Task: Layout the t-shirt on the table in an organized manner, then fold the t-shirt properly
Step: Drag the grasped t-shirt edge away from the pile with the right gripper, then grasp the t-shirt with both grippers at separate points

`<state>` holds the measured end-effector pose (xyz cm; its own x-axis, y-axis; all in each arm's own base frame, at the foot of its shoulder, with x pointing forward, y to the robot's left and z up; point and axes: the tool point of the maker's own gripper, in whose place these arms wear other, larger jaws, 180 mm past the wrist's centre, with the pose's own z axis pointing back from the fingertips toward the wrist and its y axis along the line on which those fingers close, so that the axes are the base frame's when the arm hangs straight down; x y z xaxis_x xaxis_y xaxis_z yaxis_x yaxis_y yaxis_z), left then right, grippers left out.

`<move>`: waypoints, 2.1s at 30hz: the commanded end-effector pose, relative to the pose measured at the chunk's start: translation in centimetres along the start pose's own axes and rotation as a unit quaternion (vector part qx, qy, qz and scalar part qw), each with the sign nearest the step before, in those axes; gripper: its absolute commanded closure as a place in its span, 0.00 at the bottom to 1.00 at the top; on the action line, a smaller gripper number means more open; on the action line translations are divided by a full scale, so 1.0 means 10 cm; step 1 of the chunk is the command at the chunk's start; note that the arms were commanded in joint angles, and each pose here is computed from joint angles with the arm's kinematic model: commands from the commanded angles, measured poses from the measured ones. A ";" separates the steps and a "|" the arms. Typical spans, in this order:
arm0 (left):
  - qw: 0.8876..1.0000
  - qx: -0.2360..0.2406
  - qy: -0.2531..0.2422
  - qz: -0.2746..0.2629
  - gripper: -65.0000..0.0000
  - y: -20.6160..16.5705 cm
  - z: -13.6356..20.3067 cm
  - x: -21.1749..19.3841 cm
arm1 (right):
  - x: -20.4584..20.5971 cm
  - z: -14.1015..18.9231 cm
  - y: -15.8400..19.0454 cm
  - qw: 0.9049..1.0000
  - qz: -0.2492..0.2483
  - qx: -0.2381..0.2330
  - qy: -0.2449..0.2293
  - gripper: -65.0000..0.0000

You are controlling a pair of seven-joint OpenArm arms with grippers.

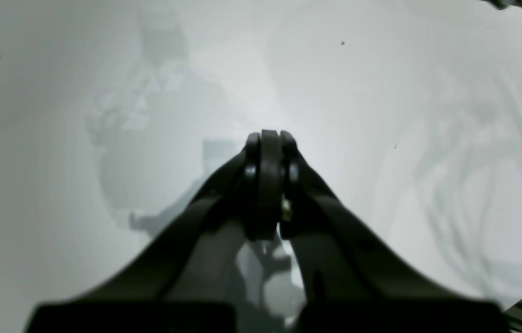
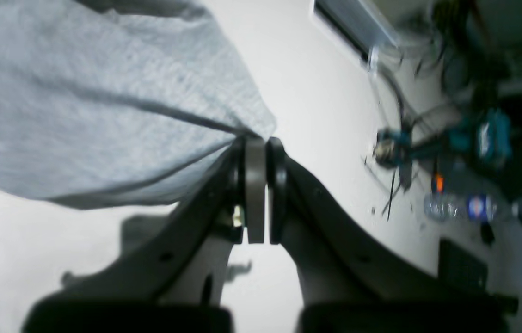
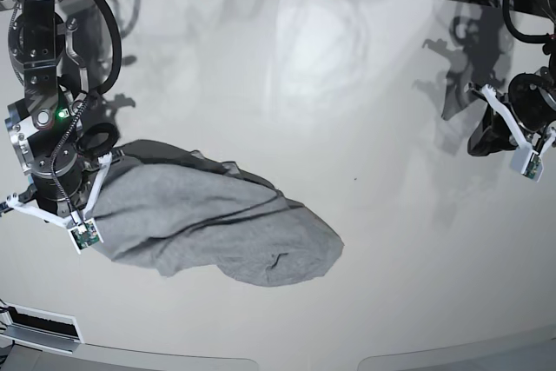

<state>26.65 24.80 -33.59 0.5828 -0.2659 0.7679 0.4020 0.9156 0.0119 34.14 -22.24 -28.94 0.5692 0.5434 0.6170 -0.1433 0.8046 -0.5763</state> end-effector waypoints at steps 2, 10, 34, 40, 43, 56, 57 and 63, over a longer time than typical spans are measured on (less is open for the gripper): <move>1.000 -0.002 -0.021 -0.009 1.00 0.02 0.03 0.14 | 0.07 0.03 -0.05 1.000 -0.014 0.003 -0.006 1.00; 0.998 -0.056 -0.035 -0.017 1.00 -0.17 0.05 0.19 | -0.28 0.13 0.44 0.994 0.013 0.102 0.024 1.00; 0.987 -0.143 -0.071 -0.001 0.57 -0.76 -0.10 0.21 | 0.58 0.44 1.01 0.938 -0.108 0.277 -0.179 1.00; 0.988 -0.143 -0.065 -0.001 0.57 -0.77 -0.11 0.18 | 0.74 -0.01 1.22 0.925 -0.149 0.308 -0.163 1.00; 0.988 -0.138 -0.062 -0.009 0.57 -0.76 -0.11 0.17 | 0.78 -0.36 1.46 0.919 -0.162 0.338 -0.124 1.00; 0.988 -0.138 -0.066 -0.008 0.57 -0.76 -0.11 0.18 | 0.24 -0.72 2.79 0.889 -0.036 0.455 0.019 1.00; 0.988 -0.138 -0.066 -0.009 0.57 -0.76 -0.11 0.18 | 0.19 -0.62 2.93 0.880 -0.022 0.474 0.026 1.00; 0.990 -0.126 -0.052 -0.031 0.57 -0.72 -0.13 0.13 | 0.12 -0.04 3.36 0.849 0.036 0.526 0.040 1.00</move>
<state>24.73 17.54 -34.90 0.5197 -0.2853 0.8053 0.5957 0.7967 -0.1021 30.93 5.74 -47.24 0.5805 0.5763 0.5752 -0.7878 0.5761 0.2178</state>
